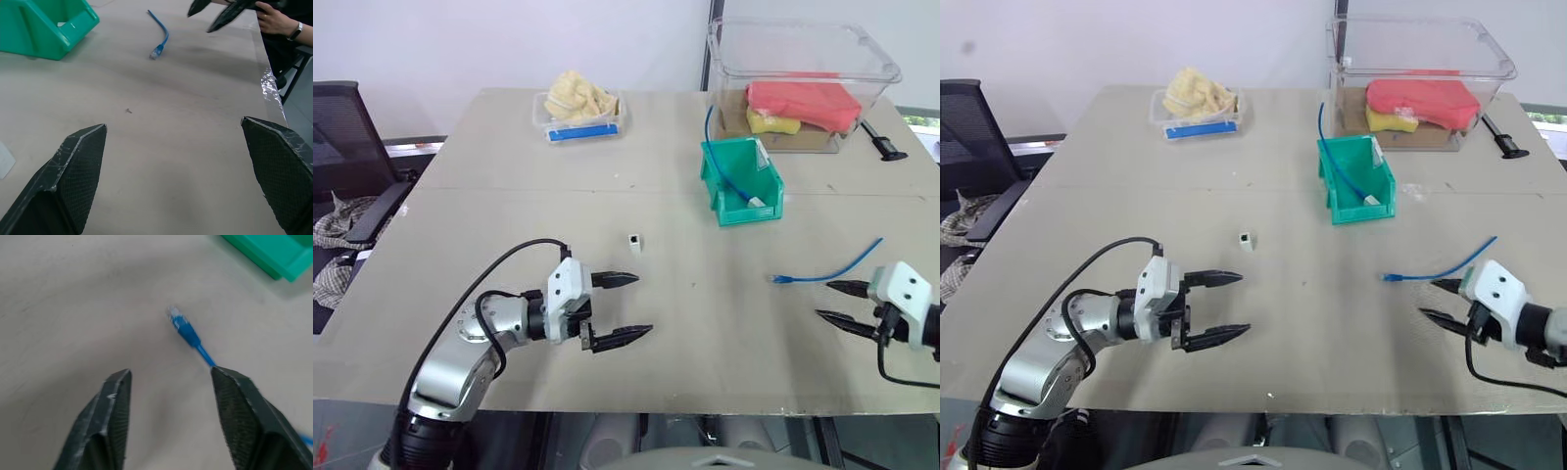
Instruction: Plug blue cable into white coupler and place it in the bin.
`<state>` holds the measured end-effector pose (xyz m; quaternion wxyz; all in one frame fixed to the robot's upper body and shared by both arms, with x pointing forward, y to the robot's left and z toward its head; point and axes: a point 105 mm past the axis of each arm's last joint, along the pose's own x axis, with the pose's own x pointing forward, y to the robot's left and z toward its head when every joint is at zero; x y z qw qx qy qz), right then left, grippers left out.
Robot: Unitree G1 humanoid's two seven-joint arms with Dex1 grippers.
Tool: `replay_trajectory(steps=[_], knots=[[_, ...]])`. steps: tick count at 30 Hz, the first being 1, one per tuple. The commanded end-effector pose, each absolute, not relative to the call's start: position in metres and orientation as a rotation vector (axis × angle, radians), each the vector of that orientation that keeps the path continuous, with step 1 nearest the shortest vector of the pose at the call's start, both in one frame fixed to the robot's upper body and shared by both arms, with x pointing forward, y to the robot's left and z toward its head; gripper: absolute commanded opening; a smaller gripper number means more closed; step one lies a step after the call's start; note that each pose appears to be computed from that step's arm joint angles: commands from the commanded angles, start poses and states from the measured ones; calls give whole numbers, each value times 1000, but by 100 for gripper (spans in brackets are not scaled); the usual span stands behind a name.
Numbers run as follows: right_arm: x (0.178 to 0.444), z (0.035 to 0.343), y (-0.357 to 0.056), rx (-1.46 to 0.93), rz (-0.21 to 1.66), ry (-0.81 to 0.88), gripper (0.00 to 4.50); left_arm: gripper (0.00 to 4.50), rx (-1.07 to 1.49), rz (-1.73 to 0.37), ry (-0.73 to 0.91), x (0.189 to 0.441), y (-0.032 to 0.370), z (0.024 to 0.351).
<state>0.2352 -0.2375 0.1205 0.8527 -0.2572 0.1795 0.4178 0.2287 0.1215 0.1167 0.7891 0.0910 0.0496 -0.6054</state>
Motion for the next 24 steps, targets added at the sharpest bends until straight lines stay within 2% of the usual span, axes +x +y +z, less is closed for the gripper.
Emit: replay_trajectory(steps=[1,7,16,17,18,19,22,24], knots=[[250,114,-235,-583,911,444,263,450,223,-1344,59,219,108,124],[280,111,-228,-591,959,491,263,450,233,-1363,50,200,94,125],[307,107,-216,-564,1050,535,263,450,248,-1360,49,182,91,127],[308,105,-216,-571,1058,545,209,450,251,-1360,49,181,92,128],[308,103,-216,-572,1071,559,191,450,254,-1358,48,180,92,128],[308,101,-215,-570,1082,573,132,450,256,-1356,47,179,92,129],[304,90,-214,-593,1126,619,2,450,259,-1334,43,192,97,133],[302,89,-210,-600,1150,616,2,450,261,-1322,44,208,102,134]])
